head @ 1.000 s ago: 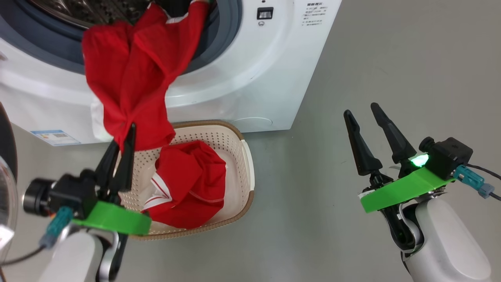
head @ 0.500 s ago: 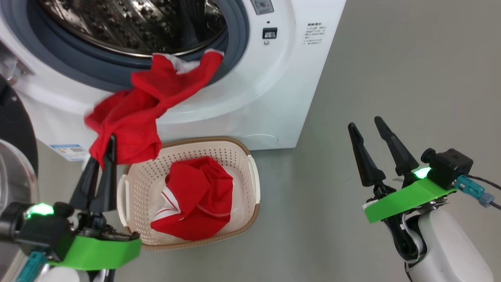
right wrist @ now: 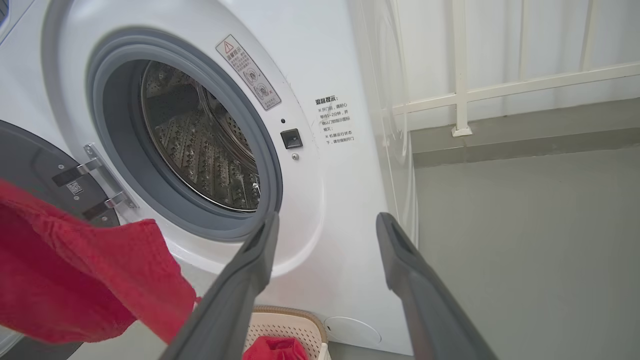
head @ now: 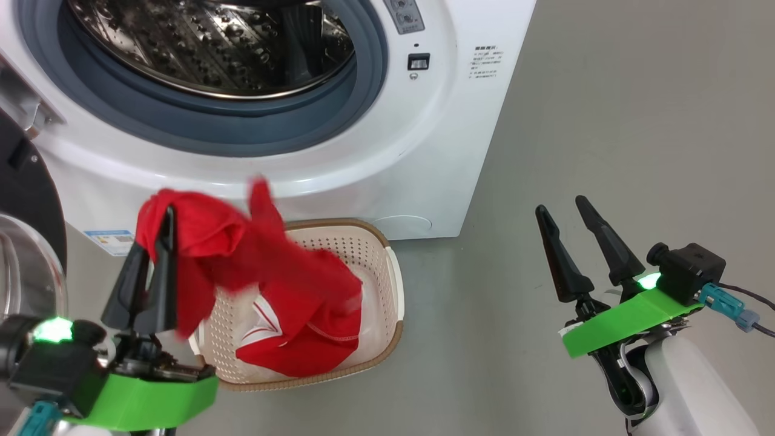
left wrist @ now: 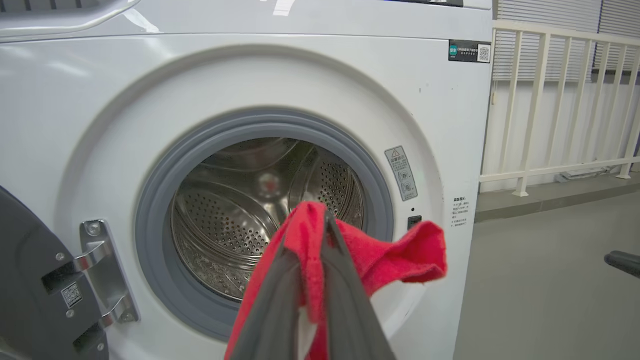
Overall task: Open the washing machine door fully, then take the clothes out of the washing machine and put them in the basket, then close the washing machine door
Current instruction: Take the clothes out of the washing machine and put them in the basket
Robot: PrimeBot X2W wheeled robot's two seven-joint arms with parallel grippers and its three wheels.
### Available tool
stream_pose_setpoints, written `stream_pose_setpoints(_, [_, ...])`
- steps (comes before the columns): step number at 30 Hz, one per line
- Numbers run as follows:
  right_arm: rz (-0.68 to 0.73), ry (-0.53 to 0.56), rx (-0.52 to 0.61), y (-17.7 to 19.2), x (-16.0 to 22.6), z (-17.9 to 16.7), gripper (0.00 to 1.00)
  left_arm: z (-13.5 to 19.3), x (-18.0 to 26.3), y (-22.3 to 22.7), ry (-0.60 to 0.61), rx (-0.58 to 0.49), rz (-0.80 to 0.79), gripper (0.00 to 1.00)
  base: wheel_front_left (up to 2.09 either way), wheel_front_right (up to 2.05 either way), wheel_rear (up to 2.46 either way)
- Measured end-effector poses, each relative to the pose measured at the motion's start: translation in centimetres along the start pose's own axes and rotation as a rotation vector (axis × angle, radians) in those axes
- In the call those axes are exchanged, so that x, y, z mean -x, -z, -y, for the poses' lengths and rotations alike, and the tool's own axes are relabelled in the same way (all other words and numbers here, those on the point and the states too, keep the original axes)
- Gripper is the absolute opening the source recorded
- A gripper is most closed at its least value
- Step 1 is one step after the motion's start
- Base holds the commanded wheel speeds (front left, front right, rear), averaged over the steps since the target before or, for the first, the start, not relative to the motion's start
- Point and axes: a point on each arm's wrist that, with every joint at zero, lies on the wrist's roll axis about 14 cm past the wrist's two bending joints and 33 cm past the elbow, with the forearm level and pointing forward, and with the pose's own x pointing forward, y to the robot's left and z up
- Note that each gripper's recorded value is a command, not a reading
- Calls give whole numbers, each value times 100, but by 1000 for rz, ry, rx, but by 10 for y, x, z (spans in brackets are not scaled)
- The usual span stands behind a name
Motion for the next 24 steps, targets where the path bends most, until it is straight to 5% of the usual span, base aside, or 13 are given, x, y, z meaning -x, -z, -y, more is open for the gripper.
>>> stream_pose_setpoints(24, [-36,41,-2,14,4,15,100,13,16,152,61,152,-447,0,0,0,0])
